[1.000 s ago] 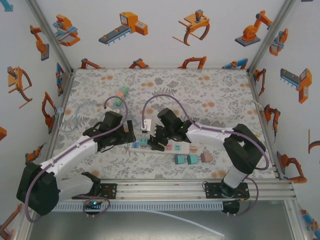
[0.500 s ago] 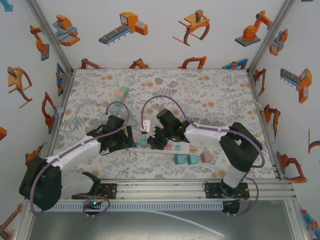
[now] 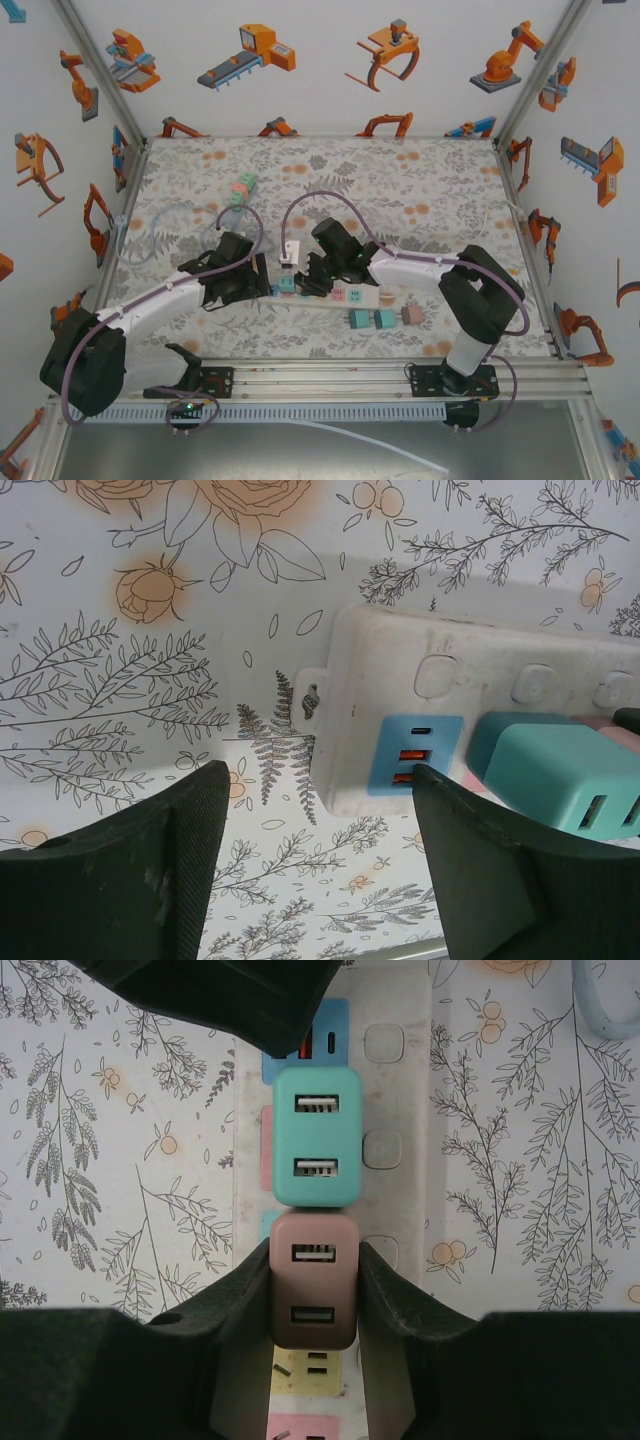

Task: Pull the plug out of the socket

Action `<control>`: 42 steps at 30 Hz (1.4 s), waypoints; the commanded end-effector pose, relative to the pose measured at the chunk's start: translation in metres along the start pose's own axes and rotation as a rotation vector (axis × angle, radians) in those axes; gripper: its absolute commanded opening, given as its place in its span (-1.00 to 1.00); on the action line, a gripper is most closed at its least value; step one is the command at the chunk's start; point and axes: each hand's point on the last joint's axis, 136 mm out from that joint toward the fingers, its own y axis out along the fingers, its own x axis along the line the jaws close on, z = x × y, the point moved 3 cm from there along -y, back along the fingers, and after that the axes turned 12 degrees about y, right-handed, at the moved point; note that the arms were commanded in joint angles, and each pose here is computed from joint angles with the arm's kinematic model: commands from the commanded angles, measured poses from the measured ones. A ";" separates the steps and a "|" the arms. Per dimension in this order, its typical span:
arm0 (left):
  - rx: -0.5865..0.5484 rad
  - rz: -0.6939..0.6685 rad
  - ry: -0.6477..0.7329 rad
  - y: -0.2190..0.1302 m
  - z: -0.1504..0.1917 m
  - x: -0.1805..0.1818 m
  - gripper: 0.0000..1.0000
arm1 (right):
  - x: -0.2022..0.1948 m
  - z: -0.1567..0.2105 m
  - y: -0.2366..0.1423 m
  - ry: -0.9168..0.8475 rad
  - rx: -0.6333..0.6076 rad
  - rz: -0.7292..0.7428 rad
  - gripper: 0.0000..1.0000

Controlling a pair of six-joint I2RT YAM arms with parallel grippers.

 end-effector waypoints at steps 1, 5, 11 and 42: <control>0.075 -0.081 0.001 0.010 0.024 0.013 0.36 | 0.011 -0.035 -0.011 -0.048 -0.114 -0.039 -0.46; 0.071 -0.100 -0.008 0.011 0.026 0.016 0.36 | 0.012 -0.040 -0.014 -0.062 -0.138 -0.044 -0.51; 0.074 -0.123 -0.005 0.012 0.027 0.018 0.36 | 0.013 -0.048 -0.021 -0.089 -0.184 -0.028 -0.57; -0.044 -0.096 0.010 -0.027 -0.011 0.005 0.51 | 0.017 -0.110 -0.111 0.028 -0.529 0.183 -0.75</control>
